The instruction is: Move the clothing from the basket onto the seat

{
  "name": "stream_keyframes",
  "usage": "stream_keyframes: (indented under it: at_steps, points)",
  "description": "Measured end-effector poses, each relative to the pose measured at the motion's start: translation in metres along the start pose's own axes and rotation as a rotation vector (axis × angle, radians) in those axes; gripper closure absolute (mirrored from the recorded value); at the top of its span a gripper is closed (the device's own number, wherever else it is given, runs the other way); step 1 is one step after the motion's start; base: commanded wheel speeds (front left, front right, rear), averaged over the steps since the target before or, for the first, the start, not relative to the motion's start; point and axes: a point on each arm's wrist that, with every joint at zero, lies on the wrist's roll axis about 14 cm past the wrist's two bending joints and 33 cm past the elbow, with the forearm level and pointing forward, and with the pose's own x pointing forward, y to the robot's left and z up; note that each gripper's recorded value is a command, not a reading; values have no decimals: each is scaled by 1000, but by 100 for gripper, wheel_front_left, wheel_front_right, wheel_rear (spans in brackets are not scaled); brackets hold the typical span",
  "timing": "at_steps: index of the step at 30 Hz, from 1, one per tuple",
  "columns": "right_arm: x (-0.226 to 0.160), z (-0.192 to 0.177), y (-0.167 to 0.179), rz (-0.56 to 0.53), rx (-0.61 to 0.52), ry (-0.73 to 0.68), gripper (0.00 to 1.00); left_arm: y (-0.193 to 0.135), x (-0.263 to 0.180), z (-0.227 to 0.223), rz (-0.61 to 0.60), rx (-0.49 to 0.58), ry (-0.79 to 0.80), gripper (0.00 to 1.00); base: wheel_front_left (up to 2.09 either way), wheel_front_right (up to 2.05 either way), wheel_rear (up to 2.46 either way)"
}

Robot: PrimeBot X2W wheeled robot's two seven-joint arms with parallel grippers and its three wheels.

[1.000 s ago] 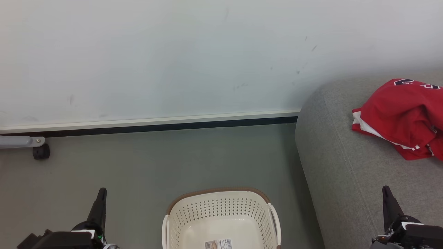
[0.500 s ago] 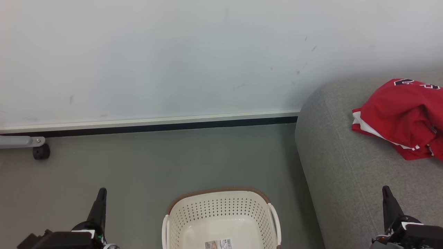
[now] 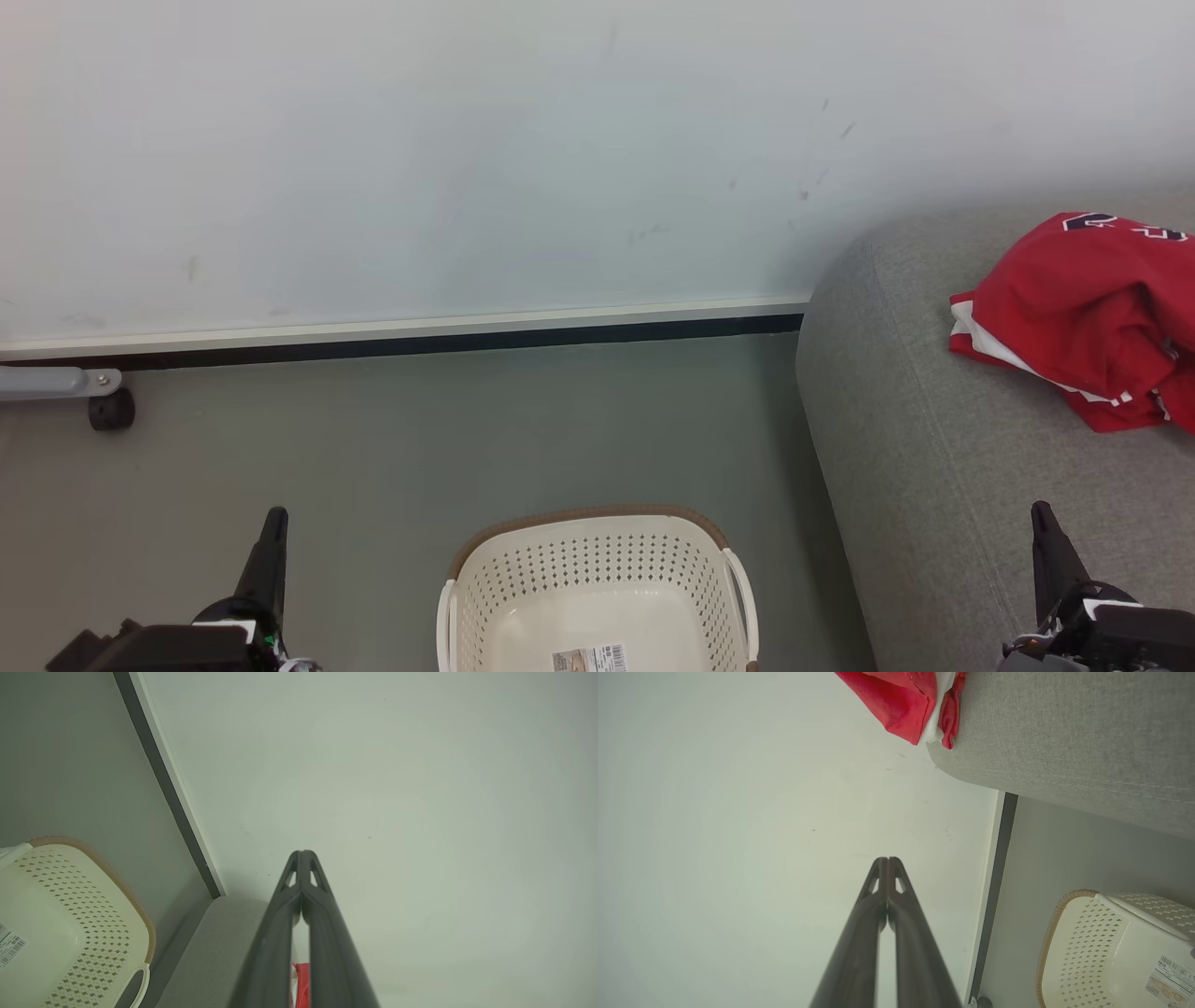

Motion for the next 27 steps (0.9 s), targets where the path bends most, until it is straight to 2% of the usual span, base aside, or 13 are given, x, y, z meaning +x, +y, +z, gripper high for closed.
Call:
stream_keyframes:
  at_steps: [27]
  points:
    - [0, 0, 0, 0, 0, 0, 100, 0, 0, 0, 0, 0, 0, 100, 0, 0, 0]
